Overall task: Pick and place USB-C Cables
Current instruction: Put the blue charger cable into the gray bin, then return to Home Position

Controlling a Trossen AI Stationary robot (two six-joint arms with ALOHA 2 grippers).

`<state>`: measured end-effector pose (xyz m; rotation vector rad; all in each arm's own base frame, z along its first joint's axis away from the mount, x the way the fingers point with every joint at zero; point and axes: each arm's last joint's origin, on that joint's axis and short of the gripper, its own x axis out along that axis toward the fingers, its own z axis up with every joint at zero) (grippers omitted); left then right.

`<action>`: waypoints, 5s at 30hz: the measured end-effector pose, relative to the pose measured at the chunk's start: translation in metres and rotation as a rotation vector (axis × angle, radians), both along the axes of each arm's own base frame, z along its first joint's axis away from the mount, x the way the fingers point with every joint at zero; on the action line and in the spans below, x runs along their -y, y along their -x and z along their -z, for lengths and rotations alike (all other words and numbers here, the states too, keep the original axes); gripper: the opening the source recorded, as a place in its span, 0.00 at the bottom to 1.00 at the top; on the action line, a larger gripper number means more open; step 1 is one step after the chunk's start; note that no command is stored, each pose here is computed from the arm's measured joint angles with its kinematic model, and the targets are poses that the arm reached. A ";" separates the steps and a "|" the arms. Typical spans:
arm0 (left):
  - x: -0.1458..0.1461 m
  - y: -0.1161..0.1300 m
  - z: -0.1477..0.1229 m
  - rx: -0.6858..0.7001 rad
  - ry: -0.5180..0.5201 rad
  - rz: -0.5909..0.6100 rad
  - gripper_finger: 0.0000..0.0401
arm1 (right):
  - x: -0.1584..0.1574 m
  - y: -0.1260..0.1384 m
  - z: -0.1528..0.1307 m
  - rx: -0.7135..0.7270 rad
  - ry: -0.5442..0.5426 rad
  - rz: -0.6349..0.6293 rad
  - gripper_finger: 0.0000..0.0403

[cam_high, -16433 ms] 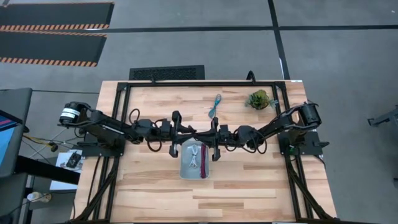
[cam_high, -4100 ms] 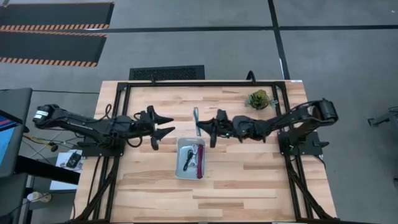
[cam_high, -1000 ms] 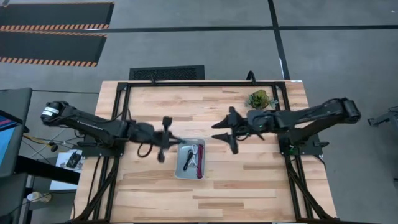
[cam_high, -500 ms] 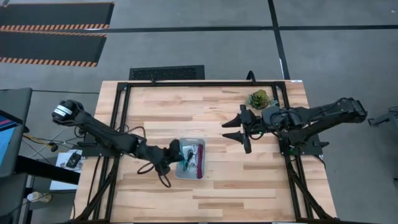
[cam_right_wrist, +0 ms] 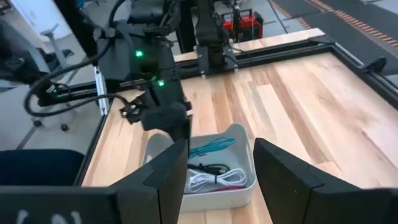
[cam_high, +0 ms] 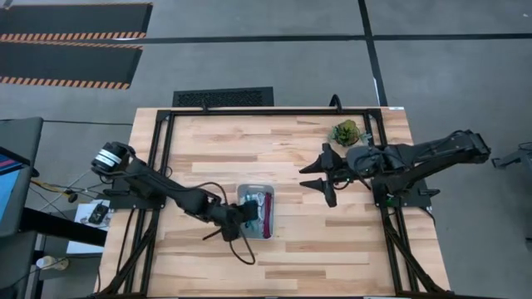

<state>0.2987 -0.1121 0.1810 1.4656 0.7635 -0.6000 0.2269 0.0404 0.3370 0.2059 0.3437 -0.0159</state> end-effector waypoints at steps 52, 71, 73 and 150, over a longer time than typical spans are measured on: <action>-0.029 0.006 -0.040 0.125 0.134 -0.173 0.55 | 0.003 0.001 -0.001 0.005 0.022 0.026 0.51; -0.076 0.110 -0.164 0.629 0.776 -0.652 0.55 | 0.027 0.022 -0.015 0.046 0.181 0.057 0.51; -0.085 0.131 -0.171 0.667 0.908 -0.650 0.55 | 0.029 0.034 -0.018 0.099 0.190 0.063 0.51; -0.107 0.202 0.009 1.028 1.521 -0.853 0.55 | 0.042 0.128 0.169 0.355 0.148 0.123 0.51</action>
